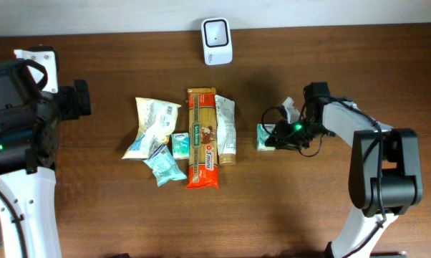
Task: Scan the item barcode
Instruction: 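Close the right gripper on the green Kleenex pack, then lift the Kleenex pack and carry it up to the white scanner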
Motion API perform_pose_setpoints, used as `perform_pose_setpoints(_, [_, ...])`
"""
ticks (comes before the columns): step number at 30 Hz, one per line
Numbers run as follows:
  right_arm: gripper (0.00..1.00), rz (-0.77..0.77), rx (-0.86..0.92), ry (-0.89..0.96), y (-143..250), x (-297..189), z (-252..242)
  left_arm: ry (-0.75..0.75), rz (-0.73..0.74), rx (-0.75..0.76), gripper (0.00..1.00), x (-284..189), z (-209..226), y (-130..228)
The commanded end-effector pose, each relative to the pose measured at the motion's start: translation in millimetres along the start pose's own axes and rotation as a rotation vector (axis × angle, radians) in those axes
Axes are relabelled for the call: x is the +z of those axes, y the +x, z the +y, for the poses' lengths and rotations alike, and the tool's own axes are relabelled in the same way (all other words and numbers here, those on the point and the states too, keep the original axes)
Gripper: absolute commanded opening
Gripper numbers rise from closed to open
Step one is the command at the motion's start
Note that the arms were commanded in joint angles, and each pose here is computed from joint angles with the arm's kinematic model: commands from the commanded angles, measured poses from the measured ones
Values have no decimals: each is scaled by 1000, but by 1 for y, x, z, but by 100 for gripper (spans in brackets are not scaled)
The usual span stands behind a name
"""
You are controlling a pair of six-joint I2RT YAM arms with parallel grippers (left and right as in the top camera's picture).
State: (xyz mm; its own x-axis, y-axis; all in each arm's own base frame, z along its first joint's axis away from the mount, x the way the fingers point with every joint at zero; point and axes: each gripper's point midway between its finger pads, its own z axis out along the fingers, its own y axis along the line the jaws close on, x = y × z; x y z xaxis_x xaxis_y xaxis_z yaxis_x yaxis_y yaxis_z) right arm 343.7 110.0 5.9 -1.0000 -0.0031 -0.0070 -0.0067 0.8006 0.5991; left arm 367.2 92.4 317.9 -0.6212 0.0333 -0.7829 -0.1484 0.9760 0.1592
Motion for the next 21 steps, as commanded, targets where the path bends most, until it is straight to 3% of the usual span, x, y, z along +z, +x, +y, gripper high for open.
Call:
perform_pose_setpoints(1, [4, 68, 55, 75, 21, 10, -22, 5, -14, 10, 99, -2, 1, -5])
perform_pose_setpoints(5, [4, 87, 140, -35, 21, 2, -1, 5, -14, 10, 99, -2, 1, -5])
perform_pose_setpoints(12, [4, -38, -136, -592, -9, -68, 113, 5, -14, 10, 99, -2, 1, -5])
perform_pose_setpoints(16, [4, -98, -204, -790, -16, -101, 148, 5, -14, 10, 99, -2, 1, -4])
perform_pose_setpoints(21, [4, -123, -226, -903, -22, -123, 166, 5, -14, 10, 99, -2, 1, -4])
